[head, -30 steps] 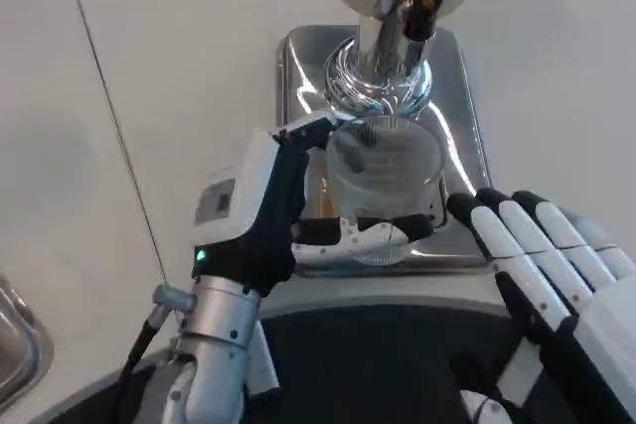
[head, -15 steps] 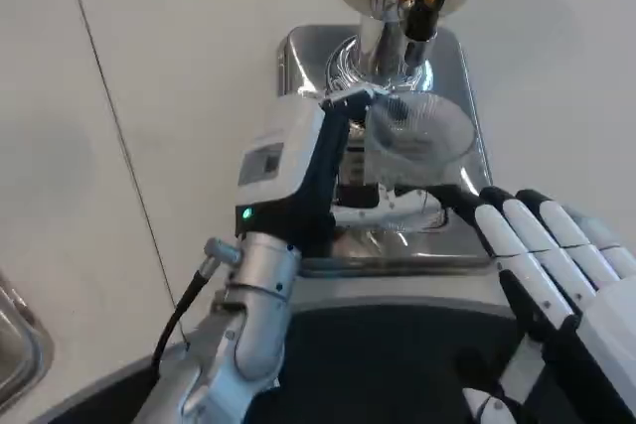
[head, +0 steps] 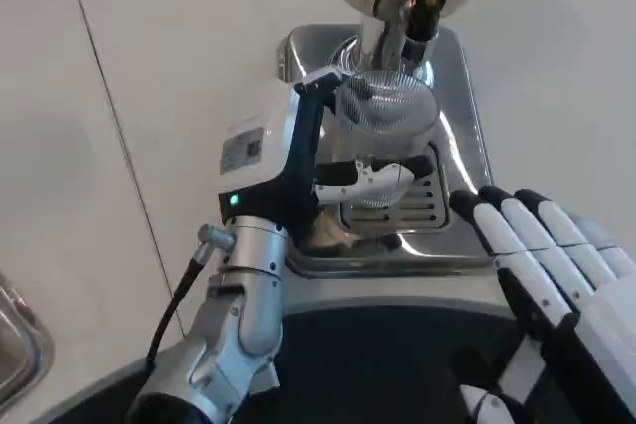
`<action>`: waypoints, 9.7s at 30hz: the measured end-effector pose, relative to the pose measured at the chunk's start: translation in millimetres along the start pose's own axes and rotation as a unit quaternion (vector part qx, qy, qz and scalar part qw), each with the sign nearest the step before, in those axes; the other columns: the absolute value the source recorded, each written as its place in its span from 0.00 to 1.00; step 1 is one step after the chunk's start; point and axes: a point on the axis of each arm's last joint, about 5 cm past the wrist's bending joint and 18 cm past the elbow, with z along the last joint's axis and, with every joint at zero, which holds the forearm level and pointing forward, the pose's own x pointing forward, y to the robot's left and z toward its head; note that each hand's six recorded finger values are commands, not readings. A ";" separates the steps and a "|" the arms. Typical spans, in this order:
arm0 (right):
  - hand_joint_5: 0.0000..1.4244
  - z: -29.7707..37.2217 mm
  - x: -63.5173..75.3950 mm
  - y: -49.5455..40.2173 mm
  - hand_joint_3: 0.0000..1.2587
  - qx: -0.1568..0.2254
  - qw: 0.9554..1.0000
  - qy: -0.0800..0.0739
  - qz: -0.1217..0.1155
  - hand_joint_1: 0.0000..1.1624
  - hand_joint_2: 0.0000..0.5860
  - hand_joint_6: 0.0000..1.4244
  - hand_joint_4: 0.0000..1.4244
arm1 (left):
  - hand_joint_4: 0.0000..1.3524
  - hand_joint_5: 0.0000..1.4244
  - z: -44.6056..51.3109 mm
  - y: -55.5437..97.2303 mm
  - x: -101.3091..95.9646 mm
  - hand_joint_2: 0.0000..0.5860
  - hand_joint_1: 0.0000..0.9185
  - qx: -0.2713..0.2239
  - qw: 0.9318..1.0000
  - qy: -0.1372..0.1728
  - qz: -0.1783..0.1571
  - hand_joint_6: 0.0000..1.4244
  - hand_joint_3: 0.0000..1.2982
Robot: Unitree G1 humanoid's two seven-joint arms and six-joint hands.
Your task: Grasp the cup under the faucet to collect the drink, then remove the cup.
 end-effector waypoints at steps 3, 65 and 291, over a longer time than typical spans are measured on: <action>0.00 -1.8 -0.4 -1.6 0.00 -0.004 1.000 0.006 -0.004 0.22 0.94 0.04 0.00 | 0.90 1.00 -0.1 -0.9 2.7 0.10 0.62 0.000 1.000 0.005 0.003 1.00 0.90; 0.00 4.6 8.6 2.5 0.00 0.053 0.998 0.002 -0.015 0.09 0.89 0.04 0.00 | 0.00 0.08 -28.0 97.8 -32.0 0.00 0.00 0.073 0.993 -0.089 0.003 0.07 0.00; 0.00 34.7 151.2 -0.7 0.00 0.283 0.929 0.010 -0.238 0.09 0.97 0.00 0.00 | 0.00 0.00 -24.8 95.0 -102.3 0.07 0.00 0.195 0.975 -0.010 -0.104 0.00 0.00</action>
